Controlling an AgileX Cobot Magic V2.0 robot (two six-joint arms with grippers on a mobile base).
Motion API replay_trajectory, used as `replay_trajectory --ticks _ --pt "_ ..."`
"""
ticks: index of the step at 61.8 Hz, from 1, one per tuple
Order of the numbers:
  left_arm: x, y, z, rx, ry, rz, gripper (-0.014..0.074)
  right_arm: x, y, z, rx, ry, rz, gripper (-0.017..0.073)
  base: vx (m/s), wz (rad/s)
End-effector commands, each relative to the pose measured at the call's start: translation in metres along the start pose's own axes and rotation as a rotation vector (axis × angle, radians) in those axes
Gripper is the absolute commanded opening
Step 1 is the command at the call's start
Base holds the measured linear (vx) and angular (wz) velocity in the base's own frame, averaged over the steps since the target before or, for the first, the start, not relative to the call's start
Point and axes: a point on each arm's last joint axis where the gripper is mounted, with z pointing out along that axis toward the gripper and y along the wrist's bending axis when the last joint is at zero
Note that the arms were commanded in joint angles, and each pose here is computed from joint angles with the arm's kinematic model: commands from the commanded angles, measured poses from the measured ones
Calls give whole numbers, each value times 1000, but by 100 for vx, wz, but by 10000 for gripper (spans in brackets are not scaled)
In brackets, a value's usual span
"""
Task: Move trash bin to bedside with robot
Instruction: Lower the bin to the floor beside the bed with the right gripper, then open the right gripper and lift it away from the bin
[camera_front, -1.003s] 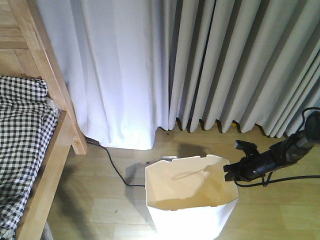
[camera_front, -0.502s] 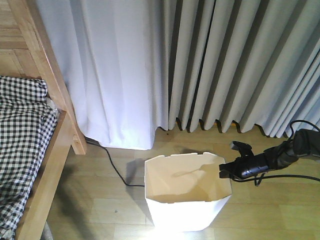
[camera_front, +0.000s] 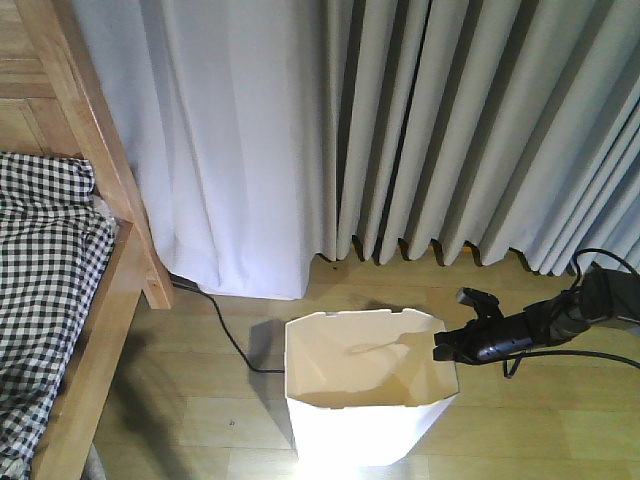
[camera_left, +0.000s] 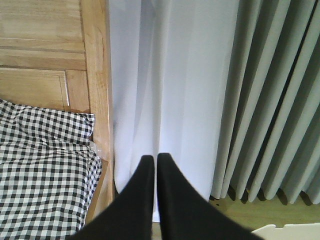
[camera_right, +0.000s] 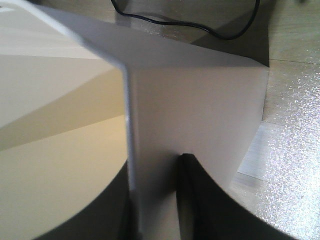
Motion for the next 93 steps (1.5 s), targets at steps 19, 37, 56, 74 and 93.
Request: replay_trajectory --ticks 19,37,56,74,93 --pt "-3 0 0 4 -72 -9 -6 -25 18 -23 -113 -17 -7 137 0 0" --pt "-3 0 0 4 -72 -9 -6 -25 17 -22 -108 -14 -8 388 0 0" --pt "-3 0 0 4 -72 -9 -6 -27 15 -22 -83 -33 5 529 0 0" --pt "-3 0 0 4 -72 -9 -6 -31 11 -26 -54 -60 68 529 0 0" --pt "-3 0 0 4 -72 -9 -6 -31 10 -75 289 -66 -49 529 0 0"
